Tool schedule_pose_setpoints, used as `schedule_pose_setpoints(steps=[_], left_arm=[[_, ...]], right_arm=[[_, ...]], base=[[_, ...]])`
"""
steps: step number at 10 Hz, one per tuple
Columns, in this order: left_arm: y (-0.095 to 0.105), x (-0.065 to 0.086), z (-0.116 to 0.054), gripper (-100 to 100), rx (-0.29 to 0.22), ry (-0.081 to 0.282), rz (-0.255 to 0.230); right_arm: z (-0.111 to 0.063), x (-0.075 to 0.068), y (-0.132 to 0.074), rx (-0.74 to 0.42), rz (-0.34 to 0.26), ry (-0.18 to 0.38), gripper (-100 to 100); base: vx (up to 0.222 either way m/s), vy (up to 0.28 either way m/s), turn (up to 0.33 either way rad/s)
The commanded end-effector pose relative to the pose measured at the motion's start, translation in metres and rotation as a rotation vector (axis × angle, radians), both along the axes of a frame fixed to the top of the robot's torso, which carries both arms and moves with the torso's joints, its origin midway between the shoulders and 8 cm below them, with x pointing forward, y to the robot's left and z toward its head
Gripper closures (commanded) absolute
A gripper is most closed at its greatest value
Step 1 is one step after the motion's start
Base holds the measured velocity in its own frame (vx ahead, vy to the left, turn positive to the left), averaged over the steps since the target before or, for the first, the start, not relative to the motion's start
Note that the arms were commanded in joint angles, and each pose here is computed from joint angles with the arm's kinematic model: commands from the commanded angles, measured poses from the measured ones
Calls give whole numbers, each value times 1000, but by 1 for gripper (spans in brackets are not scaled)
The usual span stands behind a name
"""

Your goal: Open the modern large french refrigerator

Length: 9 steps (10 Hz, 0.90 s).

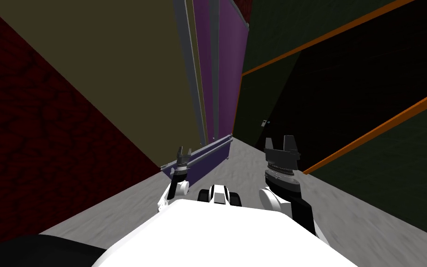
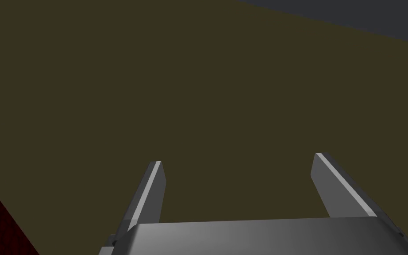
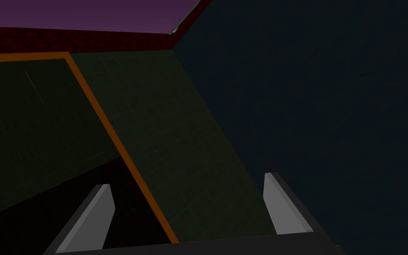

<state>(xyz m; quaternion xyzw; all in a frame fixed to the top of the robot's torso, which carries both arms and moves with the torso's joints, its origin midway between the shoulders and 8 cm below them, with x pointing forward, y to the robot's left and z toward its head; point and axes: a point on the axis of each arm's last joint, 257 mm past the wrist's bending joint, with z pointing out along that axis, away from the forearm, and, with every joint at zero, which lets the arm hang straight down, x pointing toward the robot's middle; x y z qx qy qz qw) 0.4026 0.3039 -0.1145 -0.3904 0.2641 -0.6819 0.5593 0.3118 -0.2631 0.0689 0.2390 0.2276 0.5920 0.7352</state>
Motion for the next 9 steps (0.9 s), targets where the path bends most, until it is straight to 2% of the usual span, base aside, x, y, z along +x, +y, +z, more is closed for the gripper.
schedule_pose_setpoints(steps=[1,7,9], left_arm=[[3,5,-18,-100,-39,17,-4],[11,13,-61,-100,-153,53,-9],[13,14,-75,-100,-174,72,-7]], right_arm=[[0,0,0,0,0,0,0],[0,0,0,0,0,0,0],[0,0,0,0,0,0,0]], base=[[64,-59,2],[90,-74,6],[65,-48,3]])
